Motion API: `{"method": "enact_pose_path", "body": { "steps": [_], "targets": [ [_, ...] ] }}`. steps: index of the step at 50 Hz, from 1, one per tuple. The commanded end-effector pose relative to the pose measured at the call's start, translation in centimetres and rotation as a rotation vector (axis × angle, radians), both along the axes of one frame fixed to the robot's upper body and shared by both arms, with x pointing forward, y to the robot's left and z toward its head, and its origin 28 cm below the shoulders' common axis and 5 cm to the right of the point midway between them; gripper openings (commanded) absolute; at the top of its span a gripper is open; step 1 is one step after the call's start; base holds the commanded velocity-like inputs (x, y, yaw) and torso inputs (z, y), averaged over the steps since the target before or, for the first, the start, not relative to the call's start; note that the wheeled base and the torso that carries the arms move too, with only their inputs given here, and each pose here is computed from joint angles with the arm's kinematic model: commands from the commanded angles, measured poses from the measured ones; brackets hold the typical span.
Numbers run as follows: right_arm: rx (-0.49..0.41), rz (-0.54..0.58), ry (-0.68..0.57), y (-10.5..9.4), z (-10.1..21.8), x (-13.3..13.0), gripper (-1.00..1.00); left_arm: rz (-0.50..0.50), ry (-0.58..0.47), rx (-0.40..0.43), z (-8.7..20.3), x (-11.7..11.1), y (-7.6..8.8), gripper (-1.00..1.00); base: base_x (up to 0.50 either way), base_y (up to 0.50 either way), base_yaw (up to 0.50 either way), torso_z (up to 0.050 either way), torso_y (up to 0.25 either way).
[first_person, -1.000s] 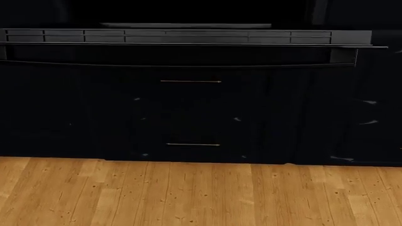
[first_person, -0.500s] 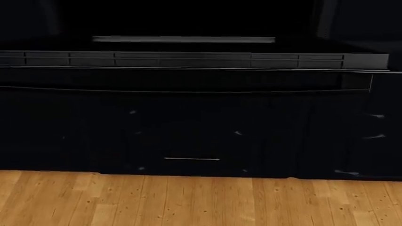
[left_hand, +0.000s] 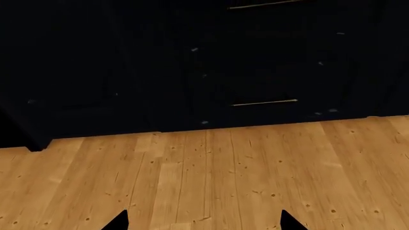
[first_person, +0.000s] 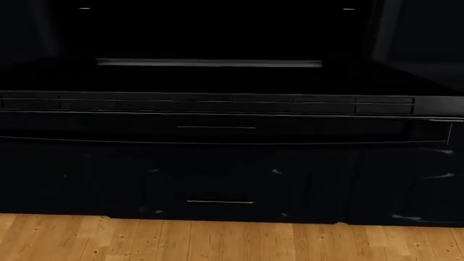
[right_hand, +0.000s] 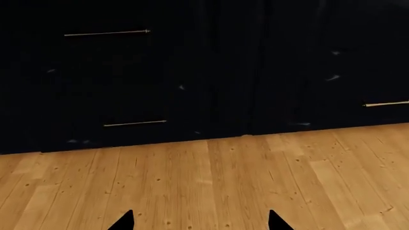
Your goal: Close the oven door
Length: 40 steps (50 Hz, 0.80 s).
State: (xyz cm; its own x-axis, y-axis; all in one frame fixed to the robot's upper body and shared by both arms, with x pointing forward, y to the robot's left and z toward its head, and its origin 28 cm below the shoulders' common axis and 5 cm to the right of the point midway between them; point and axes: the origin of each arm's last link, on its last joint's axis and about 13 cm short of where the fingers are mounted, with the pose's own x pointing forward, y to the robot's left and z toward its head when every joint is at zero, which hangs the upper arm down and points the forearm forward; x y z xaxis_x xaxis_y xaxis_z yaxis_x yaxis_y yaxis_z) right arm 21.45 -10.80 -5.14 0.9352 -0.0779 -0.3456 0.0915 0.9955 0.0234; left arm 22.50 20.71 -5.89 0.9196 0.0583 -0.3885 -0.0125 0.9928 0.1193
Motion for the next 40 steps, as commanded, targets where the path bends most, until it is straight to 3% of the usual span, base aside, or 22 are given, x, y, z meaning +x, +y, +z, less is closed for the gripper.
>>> {"method": "enact_pose_path", "body": {
  "steps": [1, 17, 40],
  "targets": [
    [-0.004, 0.007, -0.002, 0.03, 0.06, -0.11, 1.00, 0.003, -0.001, 0.004, -0.47, -0.08, 0.01, 1.00, 0.23, 0.00, 0.00, 0.000, 0.000],
    [-0.003, 0.007, -0.001, 0.01, 0.00, -0.10, 1.00, -0.008, 0.002, 0.000, 0.44, -0.07, -0.12, 1.00, 0.23, 0.00, 0.00, 0.000, 0.000],
    [-0.006, 0.020, 0.004, 0.15, -0.17, -0.29, 1.00, -0.008, 0.010, -0.009, -0.45, -0.20, -0.08, 1.00, 0.23, 0.00, 0.00, 0.000, 0.000]
  ]
}}
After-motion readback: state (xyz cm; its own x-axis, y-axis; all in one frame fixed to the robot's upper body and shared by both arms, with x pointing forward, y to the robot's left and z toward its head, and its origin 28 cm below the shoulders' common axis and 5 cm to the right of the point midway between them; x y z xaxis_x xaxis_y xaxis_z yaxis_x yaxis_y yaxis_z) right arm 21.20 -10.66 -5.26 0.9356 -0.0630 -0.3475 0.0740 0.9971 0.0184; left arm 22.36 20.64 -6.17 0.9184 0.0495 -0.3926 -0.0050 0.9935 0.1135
